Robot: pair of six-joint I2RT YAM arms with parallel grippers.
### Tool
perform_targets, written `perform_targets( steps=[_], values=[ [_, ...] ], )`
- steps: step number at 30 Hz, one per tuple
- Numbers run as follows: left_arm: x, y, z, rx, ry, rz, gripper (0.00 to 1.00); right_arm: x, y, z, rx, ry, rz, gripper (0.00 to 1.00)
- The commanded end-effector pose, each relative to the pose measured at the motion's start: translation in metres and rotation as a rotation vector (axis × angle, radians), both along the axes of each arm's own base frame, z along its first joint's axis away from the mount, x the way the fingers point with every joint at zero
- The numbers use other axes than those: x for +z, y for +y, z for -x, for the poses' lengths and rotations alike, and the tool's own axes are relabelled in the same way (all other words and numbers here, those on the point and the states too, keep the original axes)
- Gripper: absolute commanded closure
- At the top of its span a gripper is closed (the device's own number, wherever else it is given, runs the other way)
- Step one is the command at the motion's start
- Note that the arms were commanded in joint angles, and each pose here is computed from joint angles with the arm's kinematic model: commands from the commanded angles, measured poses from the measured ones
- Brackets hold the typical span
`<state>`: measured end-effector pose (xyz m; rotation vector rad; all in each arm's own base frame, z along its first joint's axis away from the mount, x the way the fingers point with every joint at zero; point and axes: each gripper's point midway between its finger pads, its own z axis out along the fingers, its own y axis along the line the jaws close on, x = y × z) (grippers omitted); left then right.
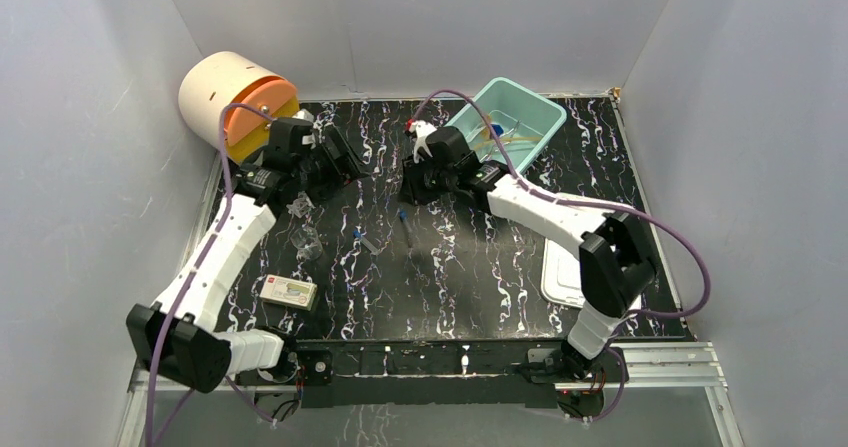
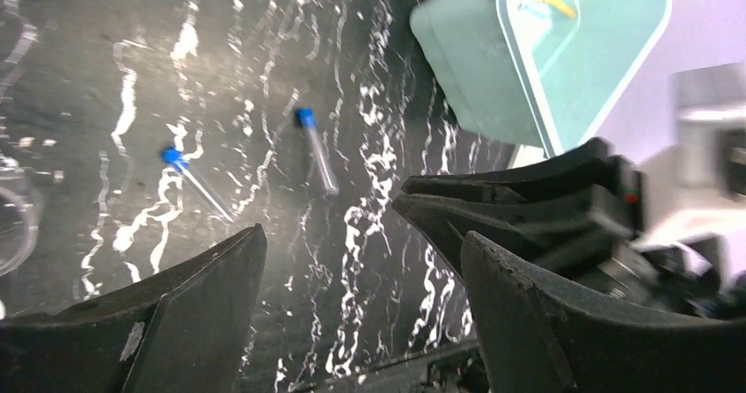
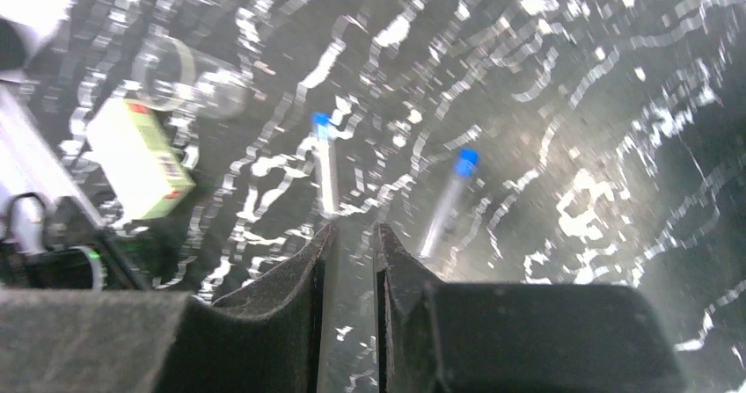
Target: Organize the chemistry lab equipment
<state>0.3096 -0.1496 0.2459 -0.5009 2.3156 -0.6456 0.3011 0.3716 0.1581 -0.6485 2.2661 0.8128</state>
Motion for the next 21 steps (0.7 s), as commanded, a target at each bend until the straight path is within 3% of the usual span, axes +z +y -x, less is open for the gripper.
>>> perform_targets(
  steps=[1,3,6,11,18,21],
  values=[
    [0.010,-0.036,0.003,-0.189,-0.004,0.129,0.19,0.071,0.025,0.007,0.081,-0.109,-0.227,0.71],
    [0.004,-0.031,0.001,-0.155,0.018,0.109,0.19,0.075,0.024,0.007,0.077,-0.113,-0.237,0.71],
    [-0.004,-0.018,0.001,-0.094,0.039,0.054,0.19,0.045,0.016,-0.001,0.013,-0.075,-0.127,0.68],
    [-0.024,0.031,0.005,0.133,0.122,-0.102,0.17,-0.019,-0.012,-0.013,-0.148,0.019,0.096,0.51],
    [-0.025,0.042,0.007,0.158,0.114,-0.113,0.18,-0.071,-0.010,-0.005,-0.187,0.145,0.269,0.38],
    [-0.027,0.044,0.008,0.160,0.119,-0.119,0.18,-0.082,0.004,0.001,-0.166,0.179,0.307,0.36]
  ],
)
